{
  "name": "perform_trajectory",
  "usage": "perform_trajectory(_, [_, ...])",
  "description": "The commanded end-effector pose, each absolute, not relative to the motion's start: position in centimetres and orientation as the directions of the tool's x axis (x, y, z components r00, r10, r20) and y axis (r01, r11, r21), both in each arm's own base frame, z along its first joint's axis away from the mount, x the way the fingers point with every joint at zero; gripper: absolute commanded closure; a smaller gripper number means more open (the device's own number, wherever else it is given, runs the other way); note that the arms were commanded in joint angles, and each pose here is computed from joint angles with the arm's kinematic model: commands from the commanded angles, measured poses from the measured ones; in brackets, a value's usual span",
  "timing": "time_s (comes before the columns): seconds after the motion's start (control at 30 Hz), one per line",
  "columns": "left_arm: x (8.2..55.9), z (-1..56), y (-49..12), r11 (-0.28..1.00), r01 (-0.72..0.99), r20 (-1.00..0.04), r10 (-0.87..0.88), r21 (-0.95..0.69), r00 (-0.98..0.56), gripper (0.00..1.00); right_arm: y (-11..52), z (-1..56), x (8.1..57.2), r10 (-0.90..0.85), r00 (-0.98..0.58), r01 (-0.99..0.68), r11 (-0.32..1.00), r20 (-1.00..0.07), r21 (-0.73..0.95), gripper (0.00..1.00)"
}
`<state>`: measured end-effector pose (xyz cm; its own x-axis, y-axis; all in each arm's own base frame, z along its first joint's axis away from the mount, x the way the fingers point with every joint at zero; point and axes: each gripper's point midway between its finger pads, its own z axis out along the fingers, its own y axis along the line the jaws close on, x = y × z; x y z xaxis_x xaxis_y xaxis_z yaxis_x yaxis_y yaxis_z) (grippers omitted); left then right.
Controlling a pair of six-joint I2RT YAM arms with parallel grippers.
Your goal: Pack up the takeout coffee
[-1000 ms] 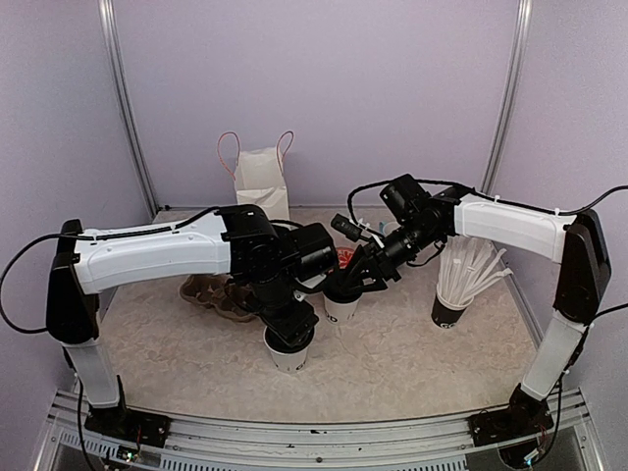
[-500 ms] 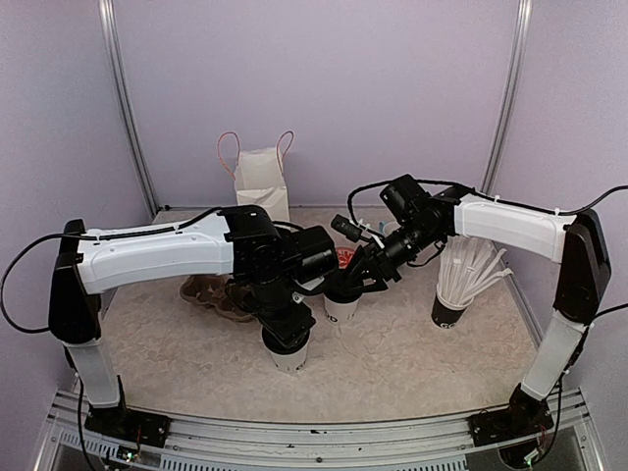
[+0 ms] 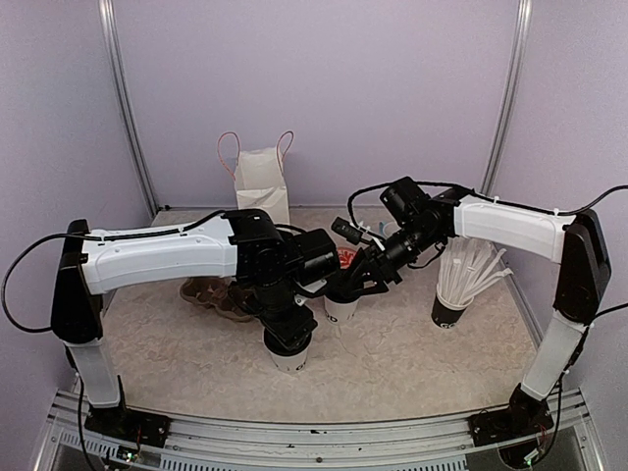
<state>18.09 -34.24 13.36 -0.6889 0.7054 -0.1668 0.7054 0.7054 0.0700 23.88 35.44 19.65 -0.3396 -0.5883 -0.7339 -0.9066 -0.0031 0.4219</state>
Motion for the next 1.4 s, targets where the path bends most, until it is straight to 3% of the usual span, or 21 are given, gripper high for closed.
perform_trajectory(0.0, [18.0,12.0,-34.3,0.703,0.709,-0.146,0.709,0.061,-0.690,0.34,35.3,18.9,23.4,-0.604,-0.351,-0.897,-0.003,-0.716,0.442,0.47])
perform_trajectory(0.47, [18.7,14.6,-34.2,0.732,0.676,-0.225,0.675,0.087,-0.702,0.24,34.9,19.2,23.2,-0.608,-0.342,-0.904,0.004,-0.716,0.428,0.47])
perform_trajectory(0.53, [18.8,15.9,-34.5,0.735,0.672,-0.262,0.668,0.088,-0.697,0.03,34.8,19.3,23.2,-0.608,-0.339,-0.906,0.004,-0.718,0.424,0.46])
perform_trajectory(0.57, [18.8,16.5,-34.7,0.734,0.675,-0.281,0.666,0.079,-0.691,0.01,34.8,19.4,23.1,-0.607,-0.336,-0.907,0.003,-0.720,0.421,0.46])
perform_trajectory(0.77, [19.4,19.6,-34.5,0.776,0.630,-0.435,0.581,0.042,-0.688,0.01,34.8,19.2,22.8,-0.608,-0.344,-0.900,-0.004,-0.715,0.436,0.46])
perform_trajectory(0.9, [20.6,19.8,-33.2,0.862,0.507,-0.532,0.424,-0.011,-0.733,0.01,35.5,18.6,22.0,-0.611,-0.363,-0.879,-0.028,-0.704,0.477,0.47])
perform_trajectory(1.0, [21.5,19.1,-31.4,0.923,0.368,-0.540,0.253,-0.115,-0.803,0.01,36.4,18.0,20.9,-0.626,-0.372,-0.859,-0.047,-0.685,0.510,0.48])
perform_trajectory(1.23, [22.5,17.2,-28.5,0.867,0.163,-0.482,-0.098,-0.470,-0.871,0.31,38.7,16.5,19.8,-0.666,-0.394,-0.823,-0.051,-0.633,0.566,0.50])
perform_trajectory(1.37, [22.4,17.2,-27.8,0.812,0.148,-0.465,-0.164,-0.564,-0.870,0.39,39.5,15.6,20.0,-0.687,-0.408,-0.813,-0.026,-0.601,0.582,0.49])
